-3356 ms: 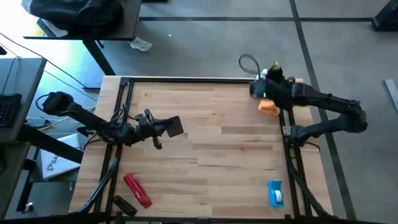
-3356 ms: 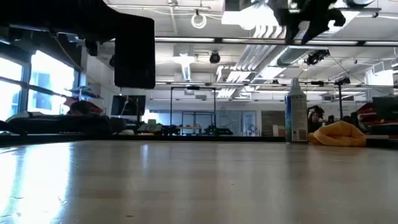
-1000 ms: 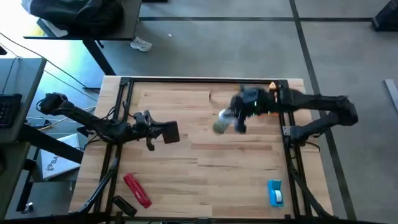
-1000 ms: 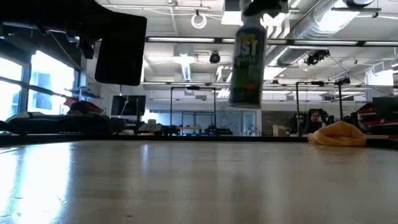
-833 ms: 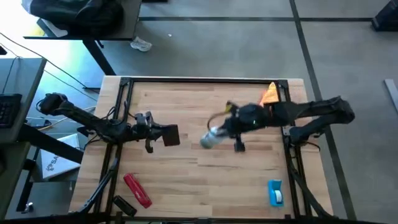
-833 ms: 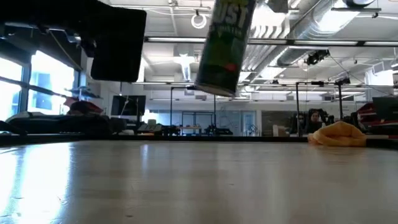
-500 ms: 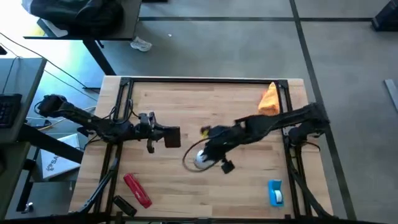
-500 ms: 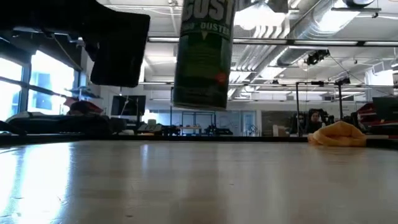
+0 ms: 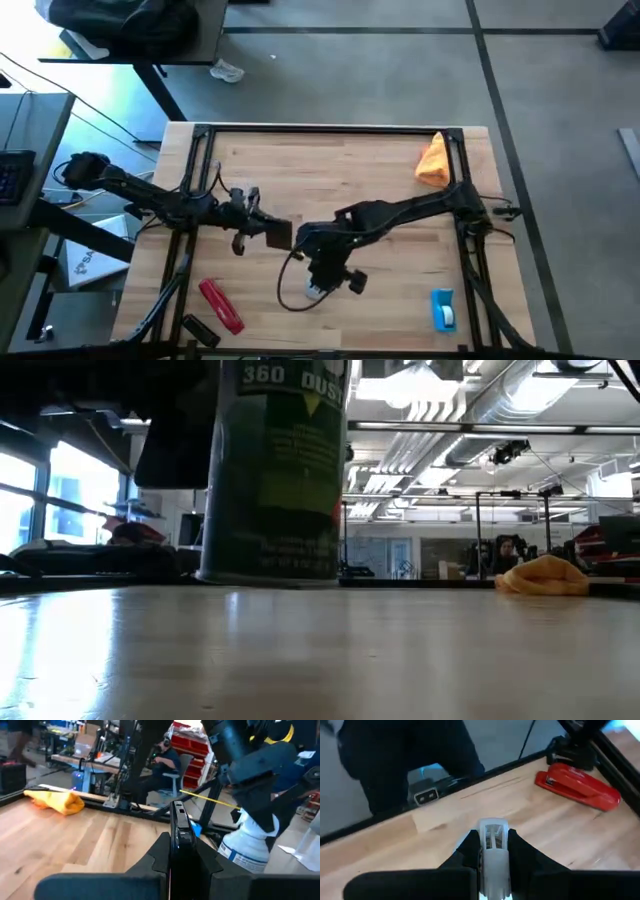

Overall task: Apply microfiber cloth
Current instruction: Spray the front and back of the cellphone using a spray bottle

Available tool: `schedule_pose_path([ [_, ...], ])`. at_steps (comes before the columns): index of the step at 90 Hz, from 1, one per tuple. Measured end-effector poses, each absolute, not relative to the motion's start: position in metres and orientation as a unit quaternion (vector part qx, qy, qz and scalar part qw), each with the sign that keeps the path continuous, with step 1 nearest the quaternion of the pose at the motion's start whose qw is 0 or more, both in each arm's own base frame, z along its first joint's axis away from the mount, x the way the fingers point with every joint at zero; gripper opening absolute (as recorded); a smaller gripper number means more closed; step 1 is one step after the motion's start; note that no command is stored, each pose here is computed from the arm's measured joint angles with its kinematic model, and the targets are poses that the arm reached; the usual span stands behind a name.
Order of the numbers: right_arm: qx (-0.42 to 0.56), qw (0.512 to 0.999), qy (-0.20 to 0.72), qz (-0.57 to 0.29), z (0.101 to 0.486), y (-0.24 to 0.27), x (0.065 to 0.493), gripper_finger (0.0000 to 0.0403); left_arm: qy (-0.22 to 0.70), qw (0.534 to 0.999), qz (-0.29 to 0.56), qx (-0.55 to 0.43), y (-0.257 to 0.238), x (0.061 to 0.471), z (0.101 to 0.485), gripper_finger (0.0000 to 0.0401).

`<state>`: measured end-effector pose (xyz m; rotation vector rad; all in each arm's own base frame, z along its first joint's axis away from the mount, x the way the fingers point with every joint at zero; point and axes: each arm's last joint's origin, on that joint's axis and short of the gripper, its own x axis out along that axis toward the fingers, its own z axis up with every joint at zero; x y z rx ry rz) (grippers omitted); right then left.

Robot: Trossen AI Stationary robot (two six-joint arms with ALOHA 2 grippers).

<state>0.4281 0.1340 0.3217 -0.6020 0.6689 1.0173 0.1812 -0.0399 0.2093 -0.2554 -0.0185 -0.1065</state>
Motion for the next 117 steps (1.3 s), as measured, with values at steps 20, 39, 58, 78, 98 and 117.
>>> schedule_pose_path([
  [20, -0.279, 0.759, 0.326, 0.489, 0.316, 0.125, 0.426, 0.0029, -0.007, 0.991, -0.026, -0.13, -0.034, 0.184, 0.207, 0.0015],
  [39, -0.244, 0.769, 0.353, 0.474, 0.31, 0.122, 0.428, 0.0065, -0.013, 0.991, -0.004, -0.131, -0.029, 0.185, 0.208, 0.0015],
  [58, -0.241, 0.781, 0.346, 0.461, 0.302, 0.129, 0.433, 0.008, -0.01, 0.991, -0.003, -0.131, -0.029, 0.186, 0.206, 0.0015],
  [78, -0.268, 0.797, 0.369, 0.396, 0.309, 0.138, 0.432, 0.0082, -0.001, 0.991, -0.011, -0.132, -0.03, 0.187, 0.204, 0.0015],
  [98, -0.242, 0.814, 0.375, 0.372, 0.326, 0.143, 0.428, 0.0083, 0.001, 0.99, -0.013, -0.141, -0.03, 0.187, 0.203, 0.0015],
  [117, -0.22, 0.82, 0.412, 0.332, 0.351, 0.153, 0.412, 0.0083, 0.0, 0.99, -0.012, -0.142, -0.03, 0.187, 0.204, 0.0015],
])
